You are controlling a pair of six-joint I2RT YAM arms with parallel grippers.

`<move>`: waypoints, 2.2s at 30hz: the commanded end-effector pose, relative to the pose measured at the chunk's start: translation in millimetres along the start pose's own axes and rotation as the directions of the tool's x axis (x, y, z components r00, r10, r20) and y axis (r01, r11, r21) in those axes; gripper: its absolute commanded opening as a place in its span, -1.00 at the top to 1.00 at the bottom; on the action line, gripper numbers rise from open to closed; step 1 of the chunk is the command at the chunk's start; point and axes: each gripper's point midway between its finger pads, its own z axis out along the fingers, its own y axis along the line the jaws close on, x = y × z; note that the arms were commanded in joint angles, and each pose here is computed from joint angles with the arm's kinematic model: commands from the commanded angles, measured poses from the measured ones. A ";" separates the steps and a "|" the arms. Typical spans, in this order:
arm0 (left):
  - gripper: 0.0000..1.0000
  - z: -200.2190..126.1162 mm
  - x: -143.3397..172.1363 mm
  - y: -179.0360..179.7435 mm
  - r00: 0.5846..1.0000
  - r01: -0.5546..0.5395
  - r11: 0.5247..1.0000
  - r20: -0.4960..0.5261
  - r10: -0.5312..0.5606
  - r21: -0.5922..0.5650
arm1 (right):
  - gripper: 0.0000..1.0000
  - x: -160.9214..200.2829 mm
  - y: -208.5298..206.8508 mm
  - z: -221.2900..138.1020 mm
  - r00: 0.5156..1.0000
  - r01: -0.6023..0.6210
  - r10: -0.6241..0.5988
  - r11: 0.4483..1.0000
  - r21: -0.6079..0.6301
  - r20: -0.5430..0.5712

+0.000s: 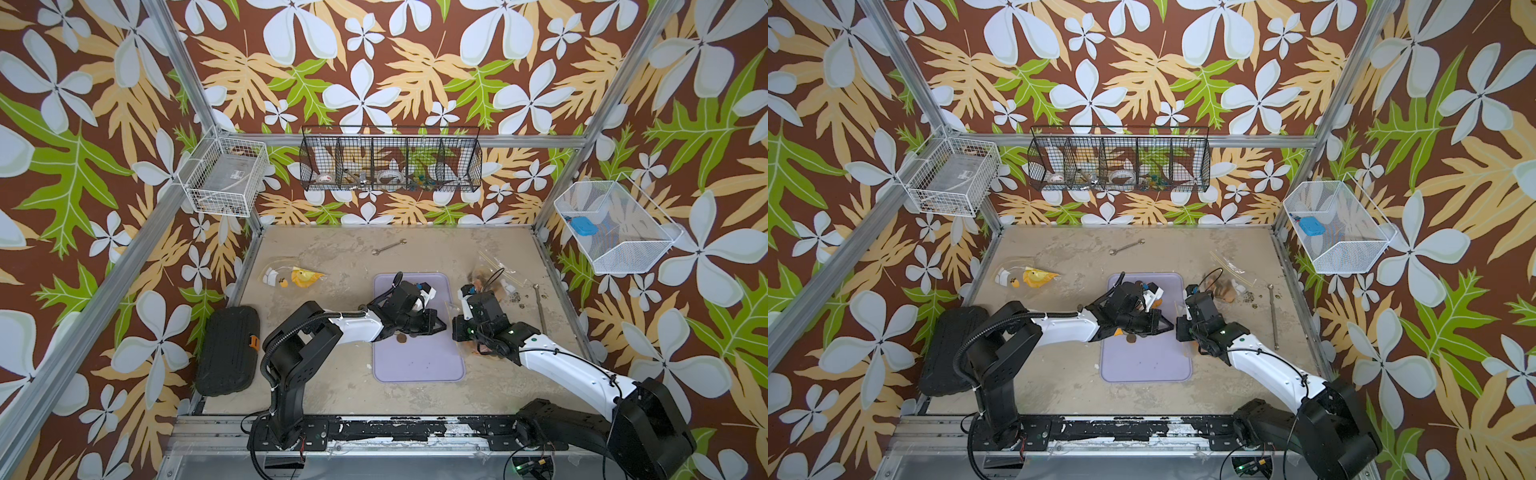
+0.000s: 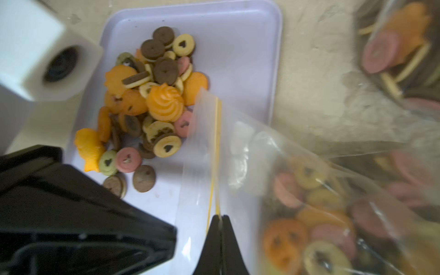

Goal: Pour cookies out of the ziploc bag
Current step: Open the ziploc bag at the center of the board.

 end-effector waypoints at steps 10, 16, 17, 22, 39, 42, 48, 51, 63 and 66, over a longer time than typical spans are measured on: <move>1.00 -2.1 -3.0 4.9 1.000 -0.004 1.000 0.001 0.004 -0.006 | 1.00 -6.6 -31.3 -9.5 0.997 0.032 -0.044 0.983 0.179 0.061; 0.05 -12.6 -7.4 -9.4 0.999 -0.032 0.999 0.045 0.030 0.040 | 1.00 -9.8 7.2 -14.0 0.997 0.000 0.003 0.999 -0.048 0.077; -0.07 -14.3 -8.2 -9.9 0.998 -0.034 0.999 0.054 0.032 0.039 | 1.00 -10.4 12.2 -15.6 0.997 -0.005 0.011 0.997 -0.078 0.078; -0.43 -22.2 -12.9 -13.1 0.994 -0.036 0.998 0.101 0.030 0.051 | 1.00 -8.8 24.0 -17.1 0.998 -0.043 0.053 0.979 -0.200 0.043; -0.14 -4.9 -15.6 -15.3 0.997 0.002 0.994 0.074 -0.010 0.112 | 1.00 1.5 25.3 -20.5 0.996 -0.087 0.087 0.960 -0.266 -0.012; 0.04 -1.0 -15.4 -16.3 0.998 0.005 0.993 0.065 -0.013 0.119 | 1.00 3.0 24.0 -20.3 0.996 -0.087 0.086 0.961 -0.262 -0.015; 0.50 4.4 -12.4 -10.4 0.998 0.027 0.994 0.048 -0.032 0.106 | 1.00 0.8 18.2 -23.2 0.995 -0.096 0.099 0.965 -0.243 -0.001; 0.52 7.2 -10.0 -14.4 0.999 0.021 0.992 0.035 -0.025 0.121 | 1.00 0.7 16.4 -23.8 0.995 -0.100 0.103 0.966 -0.239 0.000; 0.53 13.3 -3.5 -29.0 1.000 0.029 0.986 -0.002 -0.029 0.164 | 1.00 -1.2 13.6 -23.4 0.993 -0.113 0.119 0.965 -0.235 0.010; 0.57 14.8 -2.0 -27.3 0.999 0.036 0.985 -0.006 -0.035 0.171 | 1.00 -1.1 13.8 -24.2 0.993 -0.114 0.120 0.965 -0.237 0.009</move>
